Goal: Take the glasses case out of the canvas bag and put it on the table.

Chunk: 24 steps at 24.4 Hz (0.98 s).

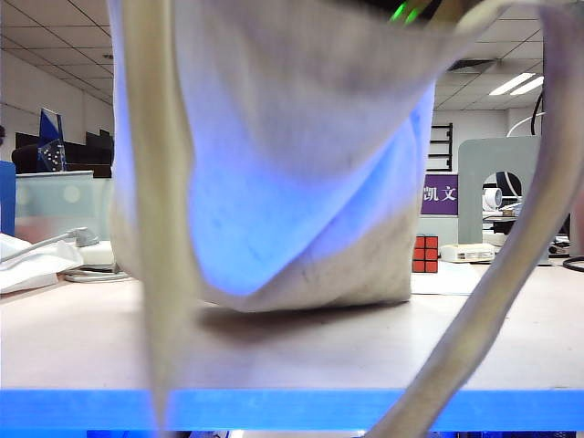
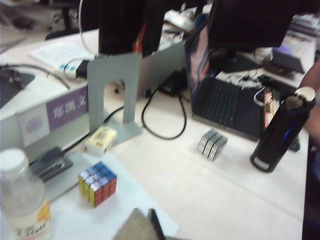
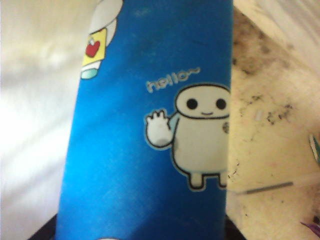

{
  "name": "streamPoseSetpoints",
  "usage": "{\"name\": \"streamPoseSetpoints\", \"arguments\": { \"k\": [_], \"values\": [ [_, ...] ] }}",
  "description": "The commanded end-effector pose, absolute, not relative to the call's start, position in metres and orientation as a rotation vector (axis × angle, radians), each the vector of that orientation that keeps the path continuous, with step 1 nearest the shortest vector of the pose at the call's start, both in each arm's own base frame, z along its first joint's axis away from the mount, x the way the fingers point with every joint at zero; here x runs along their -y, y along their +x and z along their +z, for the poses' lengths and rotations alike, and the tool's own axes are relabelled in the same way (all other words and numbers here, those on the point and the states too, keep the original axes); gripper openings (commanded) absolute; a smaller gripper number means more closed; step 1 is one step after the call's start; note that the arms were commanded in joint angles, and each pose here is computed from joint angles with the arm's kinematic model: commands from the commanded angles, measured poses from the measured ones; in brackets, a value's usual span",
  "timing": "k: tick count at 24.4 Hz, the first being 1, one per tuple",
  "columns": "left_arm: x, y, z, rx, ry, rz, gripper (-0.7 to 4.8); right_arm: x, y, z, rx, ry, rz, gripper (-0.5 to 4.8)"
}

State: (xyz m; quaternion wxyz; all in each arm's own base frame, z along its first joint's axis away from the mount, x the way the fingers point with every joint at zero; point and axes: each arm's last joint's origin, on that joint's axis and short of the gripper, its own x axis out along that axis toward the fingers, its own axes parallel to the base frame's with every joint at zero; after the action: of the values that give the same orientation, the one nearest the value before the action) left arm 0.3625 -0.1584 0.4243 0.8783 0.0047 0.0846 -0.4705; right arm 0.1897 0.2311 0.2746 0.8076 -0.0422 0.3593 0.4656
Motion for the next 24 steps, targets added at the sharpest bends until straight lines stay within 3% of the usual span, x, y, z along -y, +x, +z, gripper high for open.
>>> {"name": "streamPoseSetpoints", "arguments": {
  "k": [1,3,4,6,7,10,12,16,17,21,24],
  "values": [
    [0.109,0.401,0.428,-0.041,-0.059,-0.508,-0.06,-0.216,0.171,0.3,-0.702,-0.099,1.045,2.42],
    [0.095,0.415,0.416,-0.086,-0.114,-0.489,-0.06,-0.207,0.163,0.315,-0.641,-0.07,1.07,2.42],
    [0.099,0.421,0.403,-0.167,-0.216,-0.624,-0.06,-0.208,0.163,0.321,-0.601,-0.044,1.104,2.42],
    [0.139,0.414,0.391,-0.256,-0.241,-0.794,-0.06,-0.211,0.165,0.324,-0.566,-0.033,1.11,2.41],
    [0.188,0.395,0.39,-0.23,-0.149,-0.982,-0.06,-0.216,0.168,0.32,-0.603,-0.018,1.126,2.41],
    [0.257,0.356,0.398,-0.144,-0.111,-1.167,-0.06,-0.227,0.174,0.308,-0.677,-0.04,1.141,2.42],
    [0.267,0.346,0.41,-0.122,-0.201,-1.29,-0.06,-0.237,0.172,0.301,-0.697,-0.059,1.157,2.42],
    [0.279,0.321,0.455,0.001,-0.197,-1.401,-0.06,-0.263,0.174,0.276,-0.747,-0.091,1.19,2.42],
    [0.276,0.317,0.466,0.029,-0.196,-1.405,-0.06,-0.266,0.173,0.272,-0.761,-0.098,1.192,2.42],
    [0.191,0.306,0.568,0.231,-0.259,-1.306,-0.06,-0.27,0.17,0.269,-0.765,-0.114,1.189,2.43],
    [0.17,0.302,0.579,0.238,-0.167,-1.289,-0.06,-0.274,0.172,0.27,-0.744,-0.107,1.194,2.43]
  ]
}}
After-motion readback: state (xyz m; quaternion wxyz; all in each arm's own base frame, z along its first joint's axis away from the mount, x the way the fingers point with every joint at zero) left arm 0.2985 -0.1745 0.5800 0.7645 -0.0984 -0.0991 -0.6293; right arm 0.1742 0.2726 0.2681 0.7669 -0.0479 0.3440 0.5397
